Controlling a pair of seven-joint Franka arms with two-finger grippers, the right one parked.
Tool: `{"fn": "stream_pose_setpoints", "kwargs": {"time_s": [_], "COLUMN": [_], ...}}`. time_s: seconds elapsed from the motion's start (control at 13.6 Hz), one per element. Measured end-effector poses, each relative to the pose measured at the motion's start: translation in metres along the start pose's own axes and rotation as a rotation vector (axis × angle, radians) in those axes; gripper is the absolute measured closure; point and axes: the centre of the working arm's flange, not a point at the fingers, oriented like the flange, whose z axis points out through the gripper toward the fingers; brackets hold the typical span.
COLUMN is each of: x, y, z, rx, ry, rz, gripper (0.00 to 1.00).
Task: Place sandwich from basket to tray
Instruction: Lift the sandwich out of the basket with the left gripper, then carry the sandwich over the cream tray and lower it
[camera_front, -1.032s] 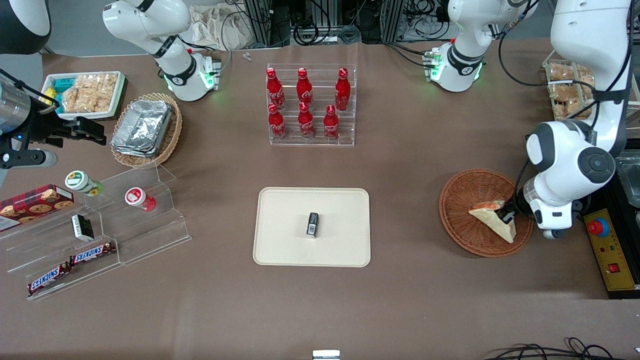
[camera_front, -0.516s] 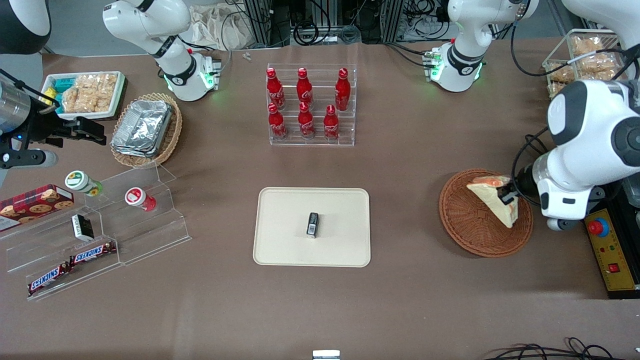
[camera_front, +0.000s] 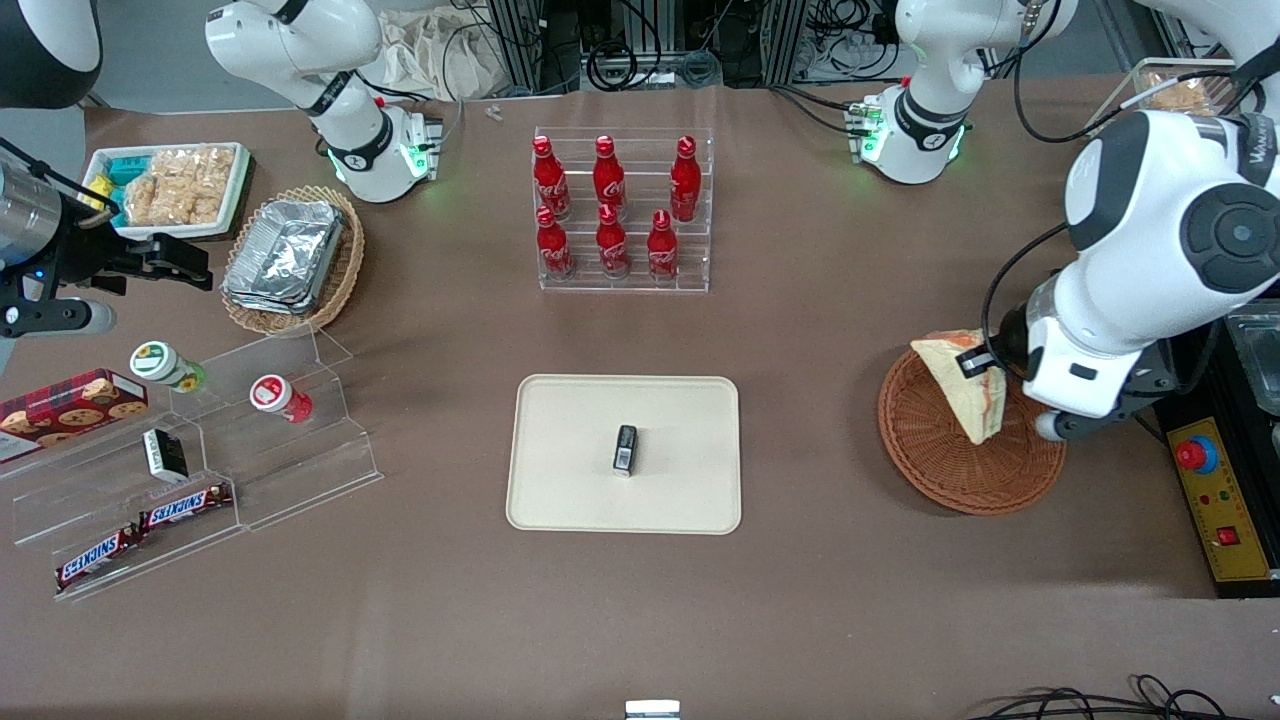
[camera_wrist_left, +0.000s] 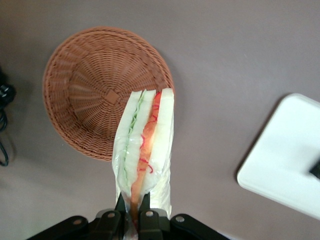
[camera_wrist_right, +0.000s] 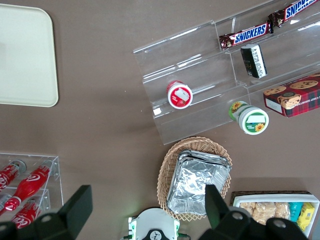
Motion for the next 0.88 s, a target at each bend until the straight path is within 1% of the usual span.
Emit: {"fn": "stream_pose_setpoints", "kwargs": {"time_s": [0.22, 0.44, 0.59, 0.66, 0.88], "x": [-0.018, -0.047, -0.068, -0.075, -0.082], "y": [0.02, 0.059, 0.092, 0.112, 0.169], "z": [-0.006, -0.014, -0.002, 0.009, 0.052], "rx": [0.011, 0.006, 0.012, 0.011, 0.004], "ry": [-0.028, -0.029, -0.042, -0.036, 0.045], "rz": [0.185, 0.318, 0.389, 0.425, 0.525], "gripper": [0.88, 0.88, 0.88, 0.88, 0.88]}}
